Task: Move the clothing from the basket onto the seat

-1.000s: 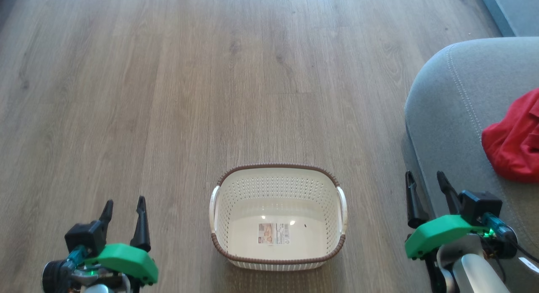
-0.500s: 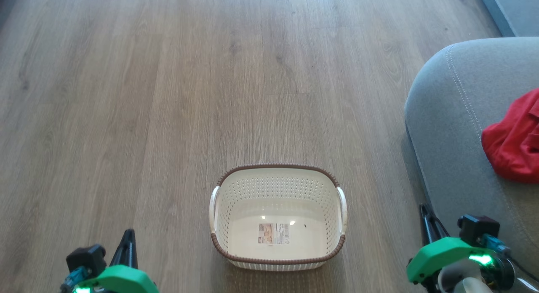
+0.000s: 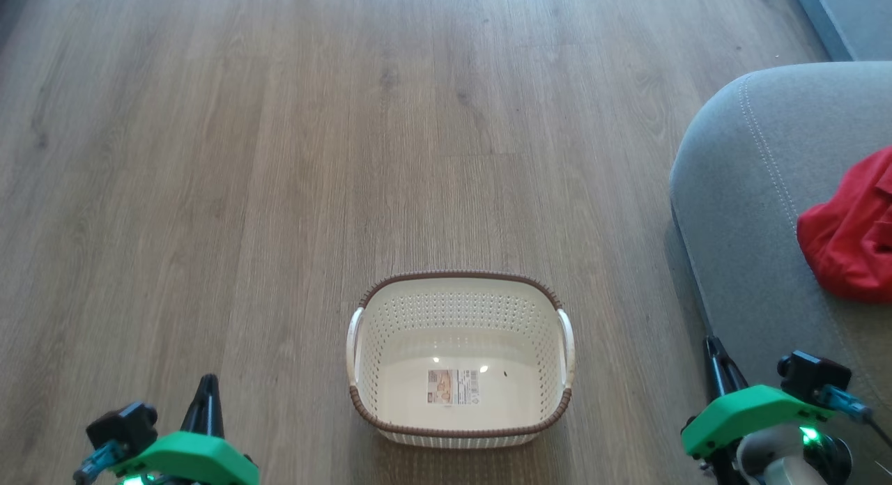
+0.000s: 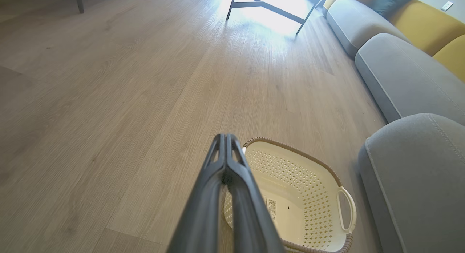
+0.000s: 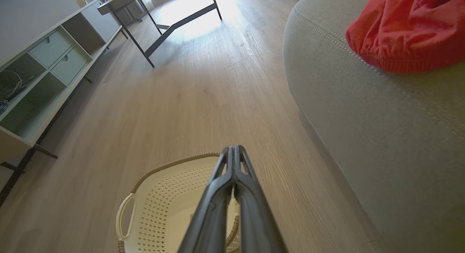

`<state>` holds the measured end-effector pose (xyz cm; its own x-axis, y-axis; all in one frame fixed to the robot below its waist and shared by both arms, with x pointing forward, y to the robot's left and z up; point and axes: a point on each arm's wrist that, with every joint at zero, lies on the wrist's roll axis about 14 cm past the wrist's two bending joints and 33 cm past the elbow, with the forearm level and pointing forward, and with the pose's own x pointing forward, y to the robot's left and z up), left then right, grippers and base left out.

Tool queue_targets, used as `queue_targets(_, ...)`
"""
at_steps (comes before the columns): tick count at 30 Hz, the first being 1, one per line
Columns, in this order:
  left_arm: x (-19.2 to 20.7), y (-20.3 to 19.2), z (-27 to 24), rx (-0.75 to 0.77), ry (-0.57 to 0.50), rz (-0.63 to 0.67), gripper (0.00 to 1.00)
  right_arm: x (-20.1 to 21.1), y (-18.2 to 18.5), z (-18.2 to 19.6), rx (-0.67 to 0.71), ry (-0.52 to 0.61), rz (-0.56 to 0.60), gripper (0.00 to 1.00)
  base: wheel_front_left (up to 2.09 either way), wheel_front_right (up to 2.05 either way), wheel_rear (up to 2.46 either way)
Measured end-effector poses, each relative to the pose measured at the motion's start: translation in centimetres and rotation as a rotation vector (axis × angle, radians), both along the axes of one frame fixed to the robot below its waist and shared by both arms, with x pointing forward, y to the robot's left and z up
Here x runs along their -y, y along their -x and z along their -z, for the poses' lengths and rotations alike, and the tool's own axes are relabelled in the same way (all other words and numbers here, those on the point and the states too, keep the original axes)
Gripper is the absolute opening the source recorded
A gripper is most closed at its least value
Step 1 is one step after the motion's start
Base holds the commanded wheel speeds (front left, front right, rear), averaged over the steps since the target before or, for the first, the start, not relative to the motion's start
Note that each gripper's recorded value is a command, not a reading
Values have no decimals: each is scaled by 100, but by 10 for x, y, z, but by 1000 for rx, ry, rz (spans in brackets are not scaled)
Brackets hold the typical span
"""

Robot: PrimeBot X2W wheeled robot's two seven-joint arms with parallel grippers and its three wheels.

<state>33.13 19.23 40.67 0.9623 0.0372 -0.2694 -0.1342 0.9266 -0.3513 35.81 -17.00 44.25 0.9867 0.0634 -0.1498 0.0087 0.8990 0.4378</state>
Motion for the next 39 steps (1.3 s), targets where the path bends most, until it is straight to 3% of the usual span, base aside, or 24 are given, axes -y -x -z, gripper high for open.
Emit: queue_targets(39,-2,-17,-19,35,439,-127,0,18,-5,-5,-40,-416,137,0,0,0,0)
